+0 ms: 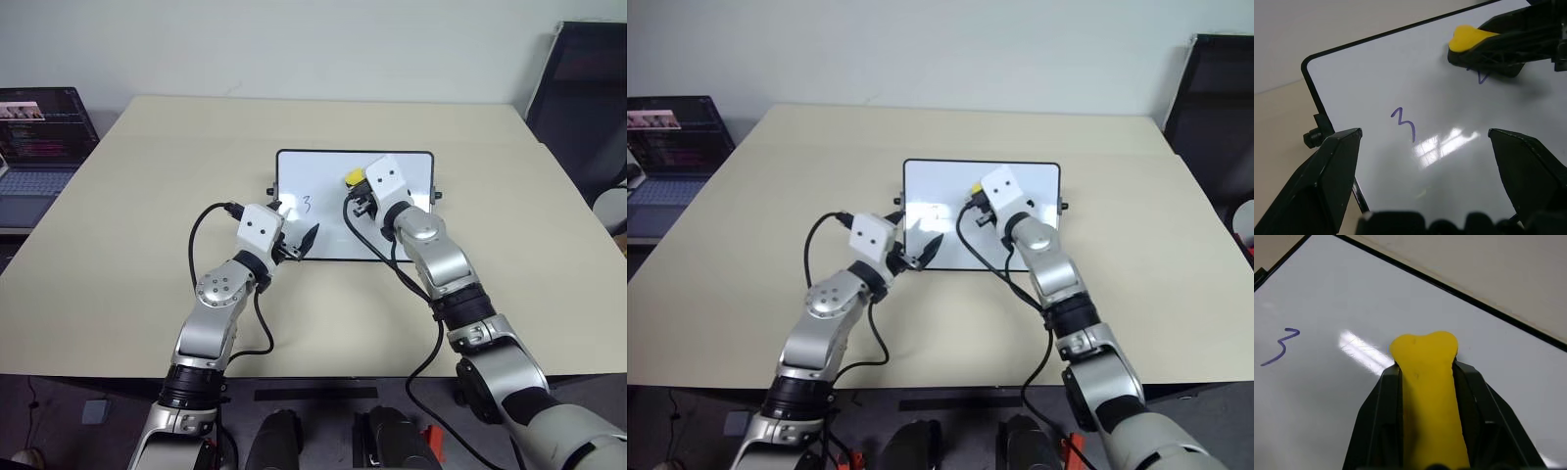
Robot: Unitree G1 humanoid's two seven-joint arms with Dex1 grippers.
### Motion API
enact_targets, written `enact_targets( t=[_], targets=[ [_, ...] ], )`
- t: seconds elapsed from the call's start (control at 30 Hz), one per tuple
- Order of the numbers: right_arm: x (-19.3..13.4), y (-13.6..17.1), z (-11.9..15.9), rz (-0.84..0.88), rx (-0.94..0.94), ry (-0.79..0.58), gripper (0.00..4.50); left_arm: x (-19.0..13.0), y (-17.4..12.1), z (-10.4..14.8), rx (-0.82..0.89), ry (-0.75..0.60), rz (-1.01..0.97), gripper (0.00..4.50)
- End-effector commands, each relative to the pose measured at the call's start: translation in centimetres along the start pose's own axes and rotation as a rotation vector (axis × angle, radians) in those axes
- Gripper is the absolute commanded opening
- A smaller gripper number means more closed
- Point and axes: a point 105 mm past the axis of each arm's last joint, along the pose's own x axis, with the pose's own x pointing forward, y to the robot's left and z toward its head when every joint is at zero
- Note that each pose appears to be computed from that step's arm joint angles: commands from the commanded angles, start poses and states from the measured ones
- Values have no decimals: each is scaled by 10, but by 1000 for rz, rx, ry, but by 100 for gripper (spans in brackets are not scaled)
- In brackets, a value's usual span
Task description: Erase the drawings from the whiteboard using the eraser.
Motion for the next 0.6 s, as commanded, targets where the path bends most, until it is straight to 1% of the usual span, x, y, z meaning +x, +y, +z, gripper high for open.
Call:
enact_targets(
  t=[0.03,0.3,0.4,0.5,0.6],
  targets=[
    [2,-3,-8,-14,-57,37,110,2,-3,18,23,-56,-6,450],
    [-5,4,-21,11,-66,82,110,0,-1,19,26,-55,-3,450],
    [-16,9,-35,22,-50,121,110,-1,-4,18,20,-51,-11,450],
    [-33,10,-55,12,-29,182,110,-1,-5,17,16,-49,-11,450],
    [-45,9,-65,5,-21,216,110,-2,-5,18,15,-48,-9,450]
  ],
)
